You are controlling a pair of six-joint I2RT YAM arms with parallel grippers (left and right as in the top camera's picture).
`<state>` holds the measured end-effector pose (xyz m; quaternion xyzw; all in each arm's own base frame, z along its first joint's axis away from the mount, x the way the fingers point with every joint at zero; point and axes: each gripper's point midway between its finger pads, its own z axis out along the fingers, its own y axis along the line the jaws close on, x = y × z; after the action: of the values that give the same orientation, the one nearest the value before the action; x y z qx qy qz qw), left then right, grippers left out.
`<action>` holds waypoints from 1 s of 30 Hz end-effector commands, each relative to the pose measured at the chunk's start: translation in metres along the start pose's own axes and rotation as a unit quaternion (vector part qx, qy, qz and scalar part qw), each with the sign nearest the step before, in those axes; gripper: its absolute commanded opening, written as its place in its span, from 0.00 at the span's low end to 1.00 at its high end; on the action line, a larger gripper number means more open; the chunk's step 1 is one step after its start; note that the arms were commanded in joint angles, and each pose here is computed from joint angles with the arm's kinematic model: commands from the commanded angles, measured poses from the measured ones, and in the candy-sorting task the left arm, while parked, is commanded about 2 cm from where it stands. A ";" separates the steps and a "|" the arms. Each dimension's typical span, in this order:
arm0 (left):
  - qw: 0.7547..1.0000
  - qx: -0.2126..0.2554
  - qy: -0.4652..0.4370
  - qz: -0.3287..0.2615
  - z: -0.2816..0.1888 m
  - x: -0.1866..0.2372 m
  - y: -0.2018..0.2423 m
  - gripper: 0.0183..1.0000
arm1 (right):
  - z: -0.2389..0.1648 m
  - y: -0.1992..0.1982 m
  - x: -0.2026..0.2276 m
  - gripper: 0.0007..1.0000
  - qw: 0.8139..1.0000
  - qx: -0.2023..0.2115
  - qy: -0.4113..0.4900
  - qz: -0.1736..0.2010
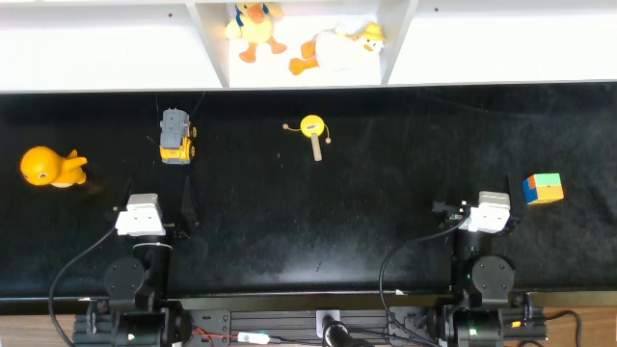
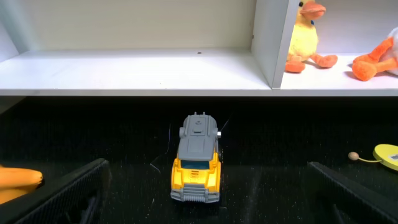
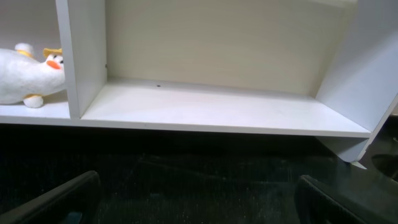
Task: Store Toys
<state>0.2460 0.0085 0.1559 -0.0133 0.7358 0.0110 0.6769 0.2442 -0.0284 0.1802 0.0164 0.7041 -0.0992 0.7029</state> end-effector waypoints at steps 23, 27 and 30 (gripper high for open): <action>0.973 -0.052 0.220 -0.039 -0.010 -0.025 0.033 0.99 | 0.000 0.001 0.004 1.00 1.000 -0.002 0.002 -0.002; 0.965 -0.019 0.262 -0.021 -0.003 -0.044 0.048 0.99 | 0.000 0.001 0.004 1.00 1.000 -0.002 0.002 -0.002; 0.965 -0.004 0.261 -0.010 0.005 -0.056 0.065 0.99 | 0.000 0.001 0.004 1.00 1.000 -0.002 0.002 -0.002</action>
<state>0.2423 0.0741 0.1921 -0.1032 0.8891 0.0255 0.4452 0.2441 -0.0285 0.1801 0.0165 0.7043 -0.0994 0.7028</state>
